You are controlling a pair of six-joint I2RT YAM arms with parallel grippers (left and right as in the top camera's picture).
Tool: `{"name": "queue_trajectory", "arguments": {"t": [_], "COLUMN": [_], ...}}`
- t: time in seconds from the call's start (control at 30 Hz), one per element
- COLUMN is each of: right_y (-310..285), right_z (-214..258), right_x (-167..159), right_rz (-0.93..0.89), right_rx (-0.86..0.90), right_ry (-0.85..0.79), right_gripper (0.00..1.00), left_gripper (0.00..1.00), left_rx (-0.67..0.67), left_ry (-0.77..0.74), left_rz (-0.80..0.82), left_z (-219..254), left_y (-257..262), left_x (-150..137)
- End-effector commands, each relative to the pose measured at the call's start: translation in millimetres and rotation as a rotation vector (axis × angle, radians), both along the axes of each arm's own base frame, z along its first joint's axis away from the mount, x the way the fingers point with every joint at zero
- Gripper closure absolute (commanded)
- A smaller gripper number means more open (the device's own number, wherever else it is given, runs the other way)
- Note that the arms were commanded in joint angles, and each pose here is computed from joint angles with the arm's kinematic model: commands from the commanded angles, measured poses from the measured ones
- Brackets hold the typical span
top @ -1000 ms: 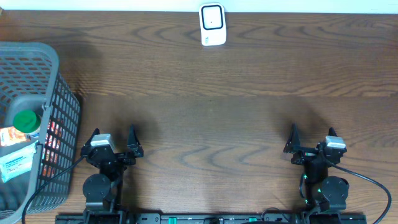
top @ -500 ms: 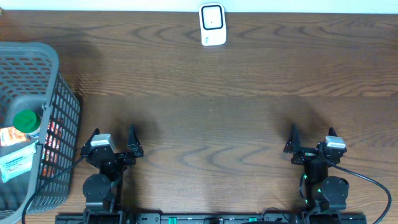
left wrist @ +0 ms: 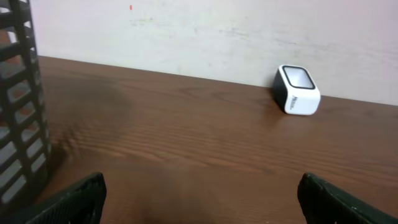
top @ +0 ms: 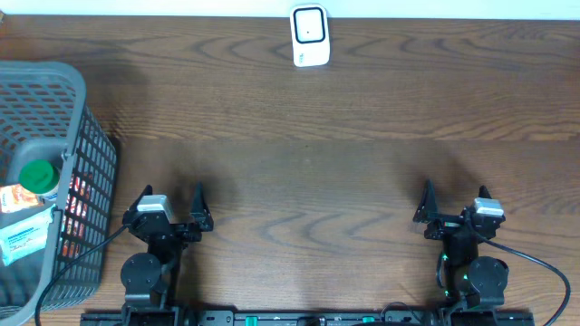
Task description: Scan the item barcode
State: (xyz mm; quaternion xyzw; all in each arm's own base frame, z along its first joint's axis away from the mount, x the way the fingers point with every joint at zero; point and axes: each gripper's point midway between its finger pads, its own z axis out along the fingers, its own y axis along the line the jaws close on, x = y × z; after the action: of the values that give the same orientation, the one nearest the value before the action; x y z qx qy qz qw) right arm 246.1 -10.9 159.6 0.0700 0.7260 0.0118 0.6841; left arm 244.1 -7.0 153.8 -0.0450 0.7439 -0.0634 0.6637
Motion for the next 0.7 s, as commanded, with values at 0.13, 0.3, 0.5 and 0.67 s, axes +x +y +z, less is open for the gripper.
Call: {"name": "queue_trajectory", "arguments": {"t": [0.13,0.3,0.5,0.67], "right_y": [-0.6,-0.6,-0.6,-0.6], "right_z": [-1.6,-1.6,-1.6,-1.6], "right_x": [-0.1,-0.1,-0.1,-0.1], "right_rz": [-0.005,-0.005,-0.005,-0.005], "right_rx": [-0.014,-0.014,-0.014,-0.014], "right_ry": [0.006,0.006,0.006,0.006], "right_gripper": [0.01,0.01,0.01,0.01], "left_gripper": [0.02,0.02,0.02,0.02], "left_rx": [-0.002,0.001,0.001,0.001], "left_ry": [0.071,0.091,0.085,0.099], "left_rz": [-0.047,-0.043,-0.042,-0.043], "left_z": [-22.6,-27.1,-25.5,-29.0], "left_y": [-8.0,-7.0,-7.0,-7.1], "left_x": [1.4,2.1,2.7,1.9]}}
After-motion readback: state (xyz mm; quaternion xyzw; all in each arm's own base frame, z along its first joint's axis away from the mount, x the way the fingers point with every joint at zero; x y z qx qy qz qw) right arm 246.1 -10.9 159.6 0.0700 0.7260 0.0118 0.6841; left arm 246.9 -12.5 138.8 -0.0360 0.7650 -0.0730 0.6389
